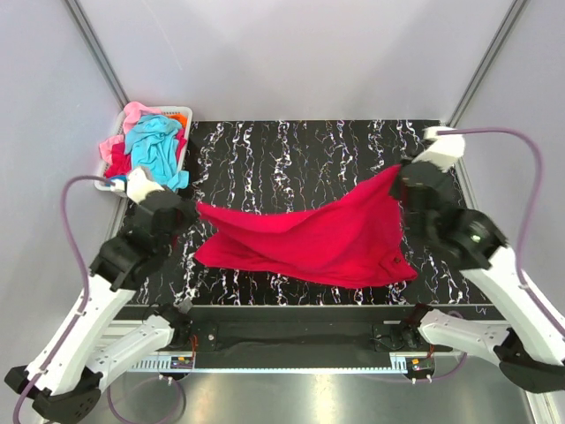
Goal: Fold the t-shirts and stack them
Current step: Flatten the tshirt out
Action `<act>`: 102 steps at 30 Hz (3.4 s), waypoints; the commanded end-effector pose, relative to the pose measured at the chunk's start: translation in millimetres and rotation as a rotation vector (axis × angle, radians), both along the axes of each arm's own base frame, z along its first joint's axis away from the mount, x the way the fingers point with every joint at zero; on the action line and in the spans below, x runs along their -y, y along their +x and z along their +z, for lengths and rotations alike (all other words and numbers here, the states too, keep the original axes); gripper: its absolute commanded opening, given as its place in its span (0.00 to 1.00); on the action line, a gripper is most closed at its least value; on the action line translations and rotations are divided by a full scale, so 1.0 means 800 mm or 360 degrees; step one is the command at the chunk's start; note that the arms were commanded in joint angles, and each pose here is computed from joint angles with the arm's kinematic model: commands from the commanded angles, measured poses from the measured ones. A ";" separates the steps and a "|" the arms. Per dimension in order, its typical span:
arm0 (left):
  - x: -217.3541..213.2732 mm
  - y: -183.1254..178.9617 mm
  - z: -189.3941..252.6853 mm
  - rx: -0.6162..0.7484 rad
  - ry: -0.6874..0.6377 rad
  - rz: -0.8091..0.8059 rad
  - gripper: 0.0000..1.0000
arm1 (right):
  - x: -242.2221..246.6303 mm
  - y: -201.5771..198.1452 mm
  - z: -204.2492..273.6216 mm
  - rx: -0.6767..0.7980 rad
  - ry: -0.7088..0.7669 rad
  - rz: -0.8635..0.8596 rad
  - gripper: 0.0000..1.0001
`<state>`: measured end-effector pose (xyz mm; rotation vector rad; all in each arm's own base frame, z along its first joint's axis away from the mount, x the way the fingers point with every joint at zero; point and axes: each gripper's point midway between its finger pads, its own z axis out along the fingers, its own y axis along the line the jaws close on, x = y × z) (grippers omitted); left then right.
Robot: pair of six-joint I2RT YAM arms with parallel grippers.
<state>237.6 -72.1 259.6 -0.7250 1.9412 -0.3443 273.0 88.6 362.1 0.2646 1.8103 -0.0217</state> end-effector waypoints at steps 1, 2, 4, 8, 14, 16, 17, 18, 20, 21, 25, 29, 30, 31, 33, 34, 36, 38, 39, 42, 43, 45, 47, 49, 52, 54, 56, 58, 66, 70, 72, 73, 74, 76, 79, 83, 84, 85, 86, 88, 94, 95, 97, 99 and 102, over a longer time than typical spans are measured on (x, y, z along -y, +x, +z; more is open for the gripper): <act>-0.007 0.009 0.099 0.0272 0.0100 -0.0069 0.00 | 0.045 -0.027 0.075 0.0193 0.0015 -0.0085 0.00; -0.004 0.012 0.112 0.0290 0.0114 -0.0092 0.00 | 0.050 -0.032 0.085 0.0213 -0.0001 -0.0075 0.00; 0.003 0.011 0.158 0.0408 0.0137 -0.0190 0.00 | 0.062 -0.045 0.117 0.0302 0.0059 -0.0065 0.00; 0.014 0.016 0.221 0.0579 0.0183 -0.0298 0.00 | 0.076 -0.062 0.161 0.0419 0.0045 -0.0001 0.00; 0.032 0.063 0.248 0.0524 0.0227 -0.0308 0.00 | 0.073 -0.056 0.195 0.0474 -0.0026 0.0024 0.00; 0.041 0.083 0.241 0.0473 0.0178 -0.0324 0.00 | 0.073 -0.055 0.202 0.0487 -0.0027 0.0011 0.00; 0.032 0.093 0.239 0.0457 0.0161 -0.0283 0.00 | 0.076 -0.055 0.204 0.0491 -0.0046 -0.0002 0.00; 0.030 0.103 0.240 0.0447 0.0132 -0.0271 0.00 | 0.076 -0.054 0.205 0.0494 -0.0057 -0.0011 0.00; 0.024 0.130 0.225 0.0377 0.0090 -0.0280 0.00 | 0.078 -0.050 0.207 0.0495 -0.0108 -0.0036 0.00; 0.024 0.138 0.229 0.0381 0.0063 -0.0291 0.00 | 0.073 -0.044 0.204 0.0478 -0.0137 -0.0042 0.00; 0.030 0.179 0.216 0.0312 0.0007 -0.0394 0.00 | 0.048 -0.005 0.177 0.0404 -0.0205 -0.0007 0.00; 0.008 0.210 0.201 0.0255 0.0014 -0.0338 0.00 | 0.048 0.059 0.123 0.0253 0.0003 0.0063 0.00; 0.009 0.217 0.194 0.0234 0.0009 -0.0363 0.00 | 0.045 0.081 0.101 0.0180 0.0004 0.0070 0.00; 0.004 0.221 0.191 0.0224 0.0023 -0.0344 0.00 | 0.051 0.096 0.092 0.0147 0.0029 0.0089 0.00; -0.010 0.238 0.177 0.0180 0.0058 -0.0315 0.00 | 0.050 0.128 0.070 0.0065 0.0054 0.0117 0.00; -0.015 0.245 0.172 0.0165 0.0073 -0.0310 0.00 | 0.039 0.140 0.066 0.0044 0.0120 0.0231 0.00; -0.027 0.265 0.155 0.0115 0.0138 -0.0302 0.00 | 0.060 0.175 0.050 -0.0008 0.0190 0.0212 0.00; -0.036 0.279 0.147 0.0096 0.0233 -0.0326 0.00 | 0.056 0.195 0.041 -0.0053 0.0288 0.0342 0.00; -0.043 0.287 0.149 0.0100 0.0276 -0.0292 0.00 | 0.074 0.214 0.038 -0.0067 0.0307 0.0314 0.00; -0.052 0.312 0.146 0.0097 0.0351 -0.0322 0.00 | 0.116 0.243 0.046 -0.0054 0.0364 0.0265 0.00; -0.054 0.322 0.138 0.0078 0.0355 -0.0331 0.00 | 0.124 0.247 0.051 -0.0051 0.0338 0.0253 0.00; -0.054 0.329 0.152 0.0129 0.0343 -0.0362 0.00 | 0.132 0.248 0.079 -0.0011 0.0286 0.0240 0.00; -0.052 0.331 0.161 0.0156 0.0331 -0.0389 0.00 | 0.131 0.241 0.101 0.0027 0.0233 0.0263 0.00; -0.048 0.324 0.168 0.0175 0.0313 -0.0413 0.00 | 0.123 0.222 0.129 0.0075 0.0209 0.0320 0.00; -0.039 0.296 0.186 0.0224 0.0286 -0.0459 0.00 | 0.103 0.183 0.157 0.0132 0.0224 0.0440 0.00; -0.037 0.264 0.206 0.0274 0.0314 -0.0466 0.00 | 0.094 0.147 0.175 0.0186 0.0223 0.0480 0.00; -0.032 0.236 0.213 0.0299 0.0356 -0.0491 0.00 | 0.086 0.103 0.197 0.0265 0.0200 0.0507 0.00; -0.031 0.185 0.251 0.0429 0.0386 -0.0494 0.00 | 0.087 0.076 0.194 0.0264 0.0172 0.0489 0.00; -0.046 0.015 0.294 0.0707 0.0481 -0.0421 0.00 | 0.079 -0.059 0.244 0.0530 0.0053 0.0461 0.00; -0.049 -0.036 0.311 0.0832 0.0500 -0.0403 0.00 | 0.077 -0.090 0.269 0.0643 0.0001 0.0463 0.00; -0.049 -0.047 0.320 0.0878 0.0503 -0.0393 0.00 | 0.077 -0.100 0.286 0.0710 -0.0029 0.0461 0.00; -0.051 -0.047 0.323 0.0884 0.0505 -0.0382 0.00 | 0.078 -0.104 0.291 0.0734 -0.0040 0.0452 0.00; -0.053 -0.040 0.327 0.0879 0.0504 -0.0365 0.00 | 0.079 -0.101 0.298 0.0757 -0.0049 0.0447 0.00; -0.057 -0.023 0.327 0.0841 0.0507 -0.0331 0.00 | 0.084 -0.098 0.312 0.0810 -0.0073 0.0419 0.00; -0.066 0.022 0.321 0.0765 0.0486 -0.0248 0.00 | 0.097 -0.062 0.318 0.0829 -0.0084 0.0348 0.00; -0.059 0.114 0.281 0.0586 0.0369 -0.0236 0.00 | 0.118 0.057 0.254 0.0621 -0.0028 0.0292 0.00; -0.054 0.156 0.251 0.0484 0.0342 -0.0251 0.00 | 0.119 0.082 0.233 0.0575 0.0016 0.0293 0.00; -0.047 0.181 0.225 0.0401 0.0322 -0.0261 0.00 | 0.120 0.105 0.211 0.0528 0.0046 0.0295 0.00; -0.042 0.202 0.205 0.0339 0.0279 -0.0254 0.00 | 0.124 0.151 0.161 0.0420 0.0091 0.0292 0.00; -0.028 0.263 0.139 0.0169 0.0244 -0.0248 0.00 | 0.128 0.212 0.083 0.0268 0.0185 0.0281 0.00; 0.003 0.384 -0.018 -0.0148 0.0229 -0.0220 0.00 | 0.134 0.340 -0.121 -0.0144 0.0342 0.0274 0.00; 0.004 0.407 -0.078 -0.0258 0.0244 -0.0199 0.00 | 0.133 0.358 -0.124 -0.0134 0.0345 0.0299 0.00; 0.009 0.439 -0.102 -0.0263 0.0231 -0.0188 0.00 | 0.126 0.391 -0.188 -0.0264 0.0399 0.0351 0.00; 0.007 0.464 -0.161 -0.0348 0.0260 -0.0157 0.00 | 0.114 0.421 -0.182 -0.0218 0.0433 0.0464 0.00; 0.006 0.499 -0.177 -0.0296 0.0311 -0.0150 0.00 | 0.096 0.457 -0.192 -0.0189 0.0474 0.0606 0.00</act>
